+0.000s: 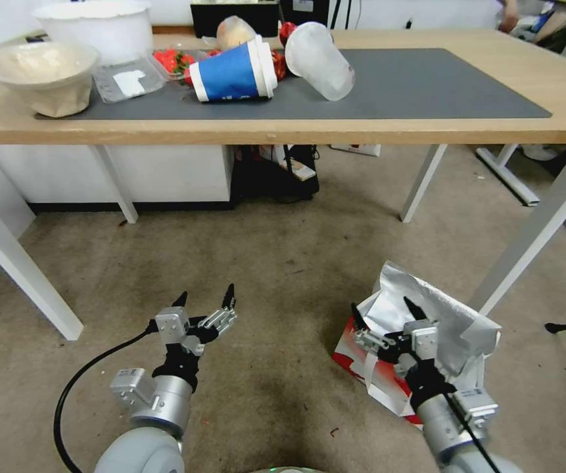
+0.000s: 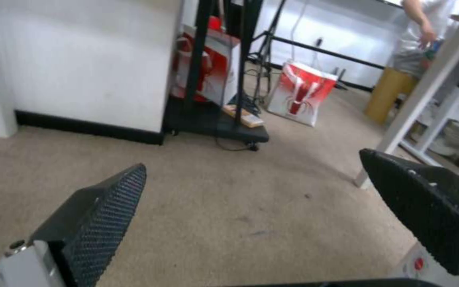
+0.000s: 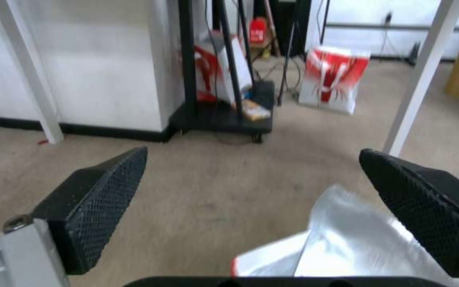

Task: Pick up the food delivery bag from the floor and place it on the table.

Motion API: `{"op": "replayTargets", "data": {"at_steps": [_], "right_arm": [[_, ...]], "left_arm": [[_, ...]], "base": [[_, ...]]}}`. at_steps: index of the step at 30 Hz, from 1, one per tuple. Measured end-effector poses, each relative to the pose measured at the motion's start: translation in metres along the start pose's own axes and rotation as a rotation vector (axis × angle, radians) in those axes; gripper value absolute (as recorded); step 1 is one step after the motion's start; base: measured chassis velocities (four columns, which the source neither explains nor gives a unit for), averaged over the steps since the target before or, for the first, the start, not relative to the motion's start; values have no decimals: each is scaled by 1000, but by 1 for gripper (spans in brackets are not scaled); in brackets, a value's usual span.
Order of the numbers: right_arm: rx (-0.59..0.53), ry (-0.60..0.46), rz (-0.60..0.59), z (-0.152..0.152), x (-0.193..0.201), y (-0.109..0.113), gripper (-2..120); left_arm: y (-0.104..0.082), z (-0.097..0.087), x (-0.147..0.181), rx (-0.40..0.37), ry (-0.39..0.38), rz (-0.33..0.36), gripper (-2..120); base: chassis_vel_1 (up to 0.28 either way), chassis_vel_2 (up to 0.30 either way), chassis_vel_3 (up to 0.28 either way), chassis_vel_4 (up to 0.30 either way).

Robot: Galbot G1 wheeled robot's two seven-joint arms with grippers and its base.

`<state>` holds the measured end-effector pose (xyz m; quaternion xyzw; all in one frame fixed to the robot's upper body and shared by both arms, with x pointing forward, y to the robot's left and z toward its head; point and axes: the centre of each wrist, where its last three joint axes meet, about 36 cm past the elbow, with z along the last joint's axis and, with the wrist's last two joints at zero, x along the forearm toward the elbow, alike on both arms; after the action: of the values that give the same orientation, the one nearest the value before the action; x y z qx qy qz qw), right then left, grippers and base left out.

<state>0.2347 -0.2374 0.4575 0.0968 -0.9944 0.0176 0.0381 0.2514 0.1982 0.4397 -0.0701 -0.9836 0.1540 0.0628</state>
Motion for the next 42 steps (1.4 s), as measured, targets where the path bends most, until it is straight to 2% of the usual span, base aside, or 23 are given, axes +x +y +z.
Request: {"op": "replayTargets", "data": {"at_steps": [2,4,5,8,9,12,13,15,19,21,23,25,26,29,30,34,42], "right_arm": [[9,-9,-5,-1,-1,-6,100],[49,-27,-37,-1,-12,-27,100],[49,-27,-37,-1,-12,-27,100],[90,-27,-107,4,-28,-53,100],[90,-27,-107,4,-28,-53,100],[141,-16,-182,9,-48,-84,100],[141,-16,-182,9,-48,-84,100],[167,-6,-220,13,-65,-106,100],[202,5,-244,16,-79,-124,100],[244,31,-273,19,-95,-144,100],[258,44,-282,21,-100,-152,100],[298,92,-304,28,-117,-175,100],[298,92,-304,28,-117,-175,100],[356,148,-341,34,-139,-208,100],[356,148,-341,34,-139,-208,100],[423,191,-386,33,-162,-234,100],[453,289,-515,49,-203,-254,100]], "left_arm": [[1,0,-1,-6,1,8,100],[4,0,-3,-19,4,24,100],[4,0,-3,-19,4,24,100],[4,0,-3,-24,4,32,100],[4,0,-3,-24,4,32,100],[5,0,-2,-28,5,35,100],[5,0,-2,-28,5,35,100],[6,0,-1,-32,3,36,100],[7,0,-1,-35,-2,39,100],[7,0,-1,-36,-6,39,100],[7,1,-1,-36,-7,38,100],[7,2,-2,-35,-7,34,100],[7,2,-2,-35,-7,34,100],[7,3,-2,-36,-8,27,100],[7,3,-2,-36,-8,27,100],[8,6,-3,-34,-8,19,100],[10,10,-5,-33,-5,8,100]], "base": [[0,0,0,0],[0,0,0,0],[0,0,0,0],[0,0,0,0],[0,0,0,0],[0,0,0,0],[0,0,0,0],[0,0,0,0],[0,0,0,0],[0,0,0,0],[0,0,0,0],[0,0,0,0],[0,0,0,0],[0,0,0,0],[0,0,0,0],[0,0,0,0],[0,0,0,0]]}}
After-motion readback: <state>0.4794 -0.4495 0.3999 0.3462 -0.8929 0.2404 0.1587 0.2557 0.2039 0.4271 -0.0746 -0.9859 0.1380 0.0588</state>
